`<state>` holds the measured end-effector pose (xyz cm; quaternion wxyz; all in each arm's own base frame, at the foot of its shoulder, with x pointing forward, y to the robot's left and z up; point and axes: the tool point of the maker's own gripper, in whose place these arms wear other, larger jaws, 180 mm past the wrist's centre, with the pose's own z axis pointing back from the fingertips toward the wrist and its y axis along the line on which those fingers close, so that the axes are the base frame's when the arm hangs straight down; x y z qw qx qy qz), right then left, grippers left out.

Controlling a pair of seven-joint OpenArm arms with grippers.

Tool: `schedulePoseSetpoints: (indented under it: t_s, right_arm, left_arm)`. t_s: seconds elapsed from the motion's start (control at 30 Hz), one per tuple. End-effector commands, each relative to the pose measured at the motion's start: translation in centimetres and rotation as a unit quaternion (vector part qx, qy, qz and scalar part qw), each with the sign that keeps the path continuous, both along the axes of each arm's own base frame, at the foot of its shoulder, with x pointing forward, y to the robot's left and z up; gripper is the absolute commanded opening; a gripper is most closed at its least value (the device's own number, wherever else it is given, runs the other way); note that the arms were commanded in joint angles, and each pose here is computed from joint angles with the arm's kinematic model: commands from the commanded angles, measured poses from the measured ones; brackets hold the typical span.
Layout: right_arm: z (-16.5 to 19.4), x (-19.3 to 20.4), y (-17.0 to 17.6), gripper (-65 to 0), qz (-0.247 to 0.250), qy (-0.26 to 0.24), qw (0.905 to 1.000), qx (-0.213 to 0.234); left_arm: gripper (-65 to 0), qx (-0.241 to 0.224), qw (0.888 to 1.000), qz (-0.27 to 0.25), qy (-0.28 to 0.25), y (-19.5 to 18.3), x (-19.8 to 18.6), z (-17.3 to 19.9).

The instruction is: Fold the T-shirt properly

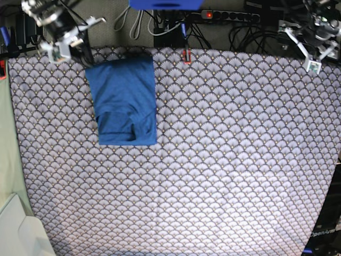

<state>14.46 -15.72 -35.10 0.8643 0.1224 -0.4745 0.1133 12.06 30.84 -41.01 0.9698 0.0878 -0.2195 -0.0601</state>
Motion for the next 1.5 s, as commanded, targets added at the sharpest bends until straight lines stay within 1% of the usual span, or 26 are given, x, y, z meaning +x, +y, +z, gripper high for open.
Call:
schedulePoseSetpoints:
  t_s: [0.0, 0.1, 0.17, 0.27, 0.3, 0.37, 0.43, 0.5, 0.53, 0.57, 0.63, 0.7, 0.87, 0.93, 0.97, 1.07, 1.1, 1.13, 1.17, 1.23, 1.27, 1.3, 1.33, 1.4, 1.47]
  right_arm:
    - [1.1, -0.1, -1.1, -64.8, -0.023, -0.021, 0.9994, 0.012]
    - [0.5, -2.2, -4.3, -64.8, -0.089, 0.0, 0.996, -0.002]
    - [-0.8, -4.0, -5.7, -64.8, -0.113, 0.028, 0.9932, -0.006]
    - [-3.8, -6.7, -7.5, -64.8, -0.148, 0.076, 0.986, 0.0]
    - [-5.0, -7.7, -8.1, -64.8, -0.162, 0.094, 0.9823, 0.004]
    - [-7.3, -8.5, -9.6, -64.8, -0.177, 0.12, 0.977, 0.008]
    - [-10.4, -10.0, -10.9, -64.8, -0.197, 0.157, 0.9676, 0.021]
    - [-12.6, -10.5, -12.0, -64.8, -0.218, 0.172, 0.9602, 0.035]
    - [-13.5, -10.9, -12.4, -64.8, -0.23, 0.176, 0.9562, 0.043]
    - [-14.2, -11.2, -12.6, -64.8, -0.242, 0.176, 0.9528, 0.051]
    - [-15.4, -11.9, -13.0, -64.8, -0.263, 0.174, 0.9468, 0.065]
    - [-16.4, -12.3, -13.1, -64.8, -0.284, 0.17, 0.9404, 0.078]
    - [-19.7, -14.2, -12.8, -64.8, -0.337, 0.19, 0.9148, 0.114]
    - [-21.0, -14.7, -12.6, -64.8, -0.35, 0.202, 0.9064, 0.124]
    - [-21.8, -15.1, -12.1, -64.8, -0.354, 0.211, 0.9017, 0.13]
    - [-23.4, -16.2, -11.7, -64.8, -0.363, 0.231, 0.8933, 0.131]
    - [-23.8, -16.5, -11.2, -64.8, -0.365, 0.233, 0.8917, 0.132]
    - [-24.0, -16.8, -10.7, -64.8, -0.366, 0.232, 0.8913, 0.134]
    - [-24.2, -17.0, -10.3, -64.8, -0.365, 0.23, 0.8922, 0.134]
    - [-24.8, -17.5, -9.2, -64.8, -0.354, 0.24, 0.8951, 0.126]
    - [-25.2, -18.0, -9.1, -64.8, -0.35, 0.25, 0.8965, 0.106]
    - [-25.7, -18.5, -9.0, -64.8, -0.345, 0.261, 0.8976, 0.084]
    - [-26.1, -19.0, -9.0, -64.8, -0.339, 0.273, 0.8983, 0.057]
    - [-27.1, -20.0, -8.7, -64.8, -0.323, 0.297, 0.8985, -0.01]
    - [-27.5, -20.9, -9.2, -64.8, -0.296, 0.314, 0.8978, -0.088]
  left_arm:
    - [0.0, 0.002, 1.0, 0.002, 0.001, 0.2, -0.4, 0.0]
    - [0.0, -0.022, 1.0, 0.014, 0.017, -0.4, -1.8, -1.8]
    - [0.0, -0.037, 0.999, 0.024, 0.03, -0.6, -2.8, -3.1]
    - [0.0, -0.071, 0.995, 0.021, 0.062, -2.2, -4.8, -5.7]
    - [0.0, -0.085, 0.994, 0.02, 0.071, -2.8, -5.6, -6.7]
    - [0.0, -0.111, 0.99, 0.029, 0.08, -3.7, -6.9, -8.5]
    - [0.0, -0.14, 0.984, 0.044, 0.097, -4.7, -8.6, -10.5]
    - [0.0, -0.173, 0.977, 0.047, 0.117, -6.4, -10.4, -12.6]
    - [0.0, -0.18, 0.975, 0.043, 0.119, -6.5, -10.8, -13.2]
    - [0.0, -0.191, 0.973, 0.038, 0.123, -7.0, -11.4, -14.0]
    - [0.0, -0.22, 0.965, 0.018, 0.139, -8.8, -12.2, -15.8]
    - [0.0, -0.239, 0.958, 0.007, 0.159, -9.9, -12.9, -17.4]
    - [0.0, -0.224, 0.958, 0.035, 0.176, -10.2, -13.0, -20.9]
    - [0.0, -0.217, 0.96, 0.043, 0.174, -10.3, -12.0, -21.7]
    - [-6.9, -0.214, 0.96, 0.045, 0.177, -10.4, -11.7, -22.0]
    - [-41.0, -0.199, 0.962, 0.045, 0.181, -10.4, -10.8, -22.5]
    - [-51.1, -0.186, 0.965, 0.05, 0.18, -10.0, -10.6, -22.7]
    - [-60.0, -0.174, 0.967, 0.053, 0.177, -9.6, -10.4, -22.8]
    - [-65.0, -0.163, 0.97, 0.058, 0.172, -9.3, -10.1, -22.8]
    - [-64.1, -0.155, 0.972, 0.064, 0.166, -9.4, -9.9, -23.0]
    - [-63.5, -0.154, 0.972, 0.066, 0.166, -9.4, -9.9, -23.1]
    - [-64.3, -0.149, 0.972, 0.068, 0.166, -9.4, -10.0, -23.1]
    - [-65.0, -0.15, 0.971, 0.07, 0.17, -9.5, -10.3, -23.2]
    - [-64.8, -0.149, 0.967, 0.086, 0.189, -9.4, -12.0, -23.5]
    - [-64.8, -0.127, 0.965, 0.109, 0.202, -9.8, -13.1, -24.0]
